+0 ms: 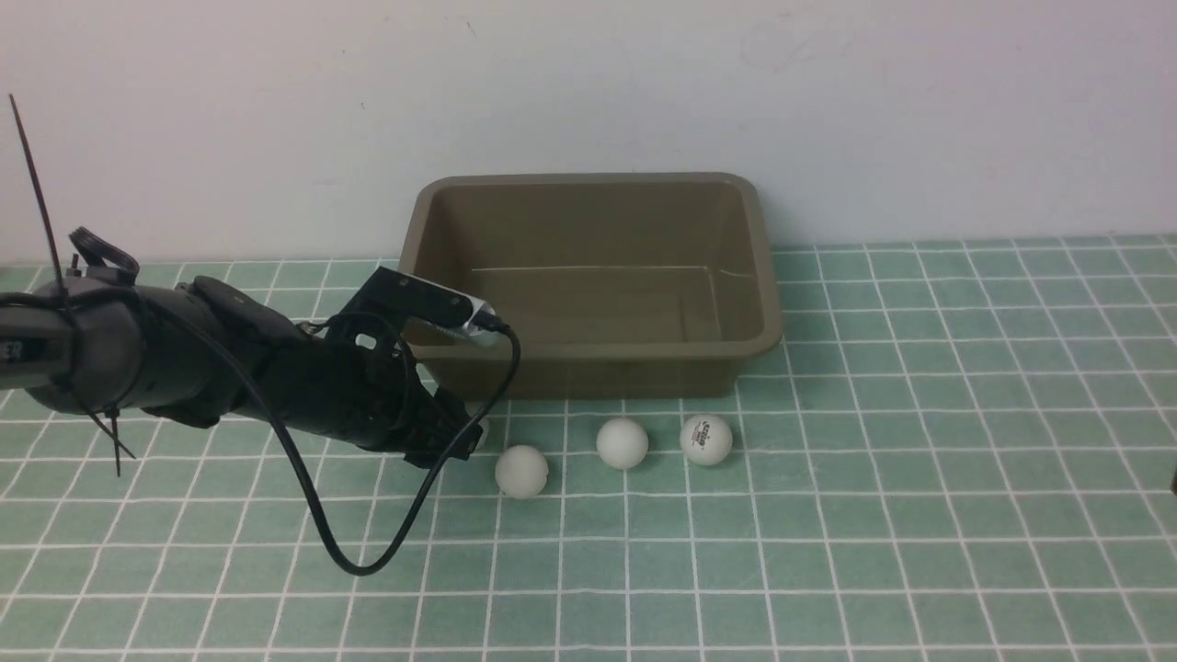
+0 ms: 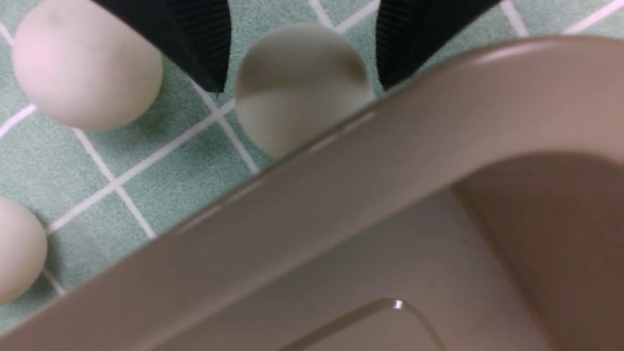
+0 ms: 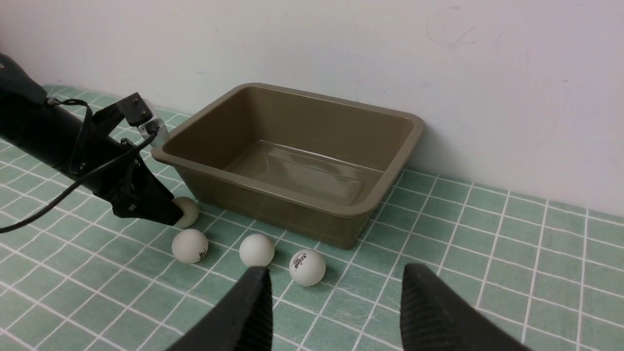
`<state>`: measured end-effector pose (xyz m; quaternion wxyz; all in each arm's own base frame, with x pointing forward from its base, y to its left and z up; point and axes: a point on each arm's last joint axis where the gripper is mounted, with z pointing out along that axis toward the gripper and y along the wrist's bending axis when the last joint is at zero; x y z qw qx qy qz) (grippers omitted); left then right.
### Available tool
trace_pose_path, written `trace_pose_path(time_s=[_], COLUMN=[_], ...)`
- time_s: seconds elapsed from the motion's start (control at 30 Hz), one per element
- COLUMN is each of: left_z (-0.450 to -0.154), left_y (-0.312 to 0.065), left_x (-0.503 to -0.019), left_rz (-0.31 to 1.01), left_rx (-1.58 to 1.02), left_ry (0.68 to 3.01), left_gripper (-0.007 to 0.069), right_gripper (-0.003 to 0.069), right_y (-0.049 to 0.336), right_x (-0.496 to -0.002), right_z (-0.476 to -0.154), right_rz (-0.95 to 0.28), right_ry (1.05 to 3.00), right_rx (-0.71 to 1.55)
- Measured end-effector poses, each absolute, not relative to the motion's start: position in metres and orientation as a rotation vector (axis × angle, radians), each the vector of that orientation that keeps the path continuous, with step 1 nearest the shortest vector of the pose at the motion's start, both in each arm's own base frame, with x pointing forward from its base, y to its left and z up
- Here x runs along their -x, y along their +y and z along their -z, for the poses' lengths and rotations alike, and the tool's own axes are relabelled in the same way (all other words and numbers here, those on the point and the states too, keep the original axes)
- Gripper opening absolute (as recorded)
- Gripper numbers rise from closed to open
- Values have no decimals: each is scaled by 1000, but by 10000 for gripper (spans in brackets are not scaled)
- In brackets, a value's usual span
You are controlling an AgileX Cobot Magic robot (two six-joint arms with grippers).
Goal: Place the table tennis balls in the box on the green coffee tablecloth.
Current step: 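Reach for and grasp a ping pong ball on the table beside the basket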
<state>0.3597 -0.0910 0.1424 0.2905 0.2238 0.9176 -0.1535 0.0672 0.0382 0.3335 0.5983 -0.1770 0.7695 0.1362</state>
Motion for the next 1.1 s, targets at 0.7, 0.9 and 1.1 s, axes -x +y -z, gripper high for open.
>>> trace_pose_path(time_s=[0.7, 0.9, 1.1], left_z=[-130, -131, -132], left_y=[-92, -93, -92], left_x=[-361, -362, -365], left_rz=[439, 460, 448], left_rx=[-546, -513, -488], left_ry=[2480, 2470, 2454], left_gripper=[431, 512, 522], right_gripper=[336, 336, 336], right_y=[38, 38, 38], right_x=[-67, -67, -67], right_z=[-334, -334, -334], right_rz=[-316, -315, -315], right_ry=[1785, 1784, 1784], right_rx=[410, 410, 409])
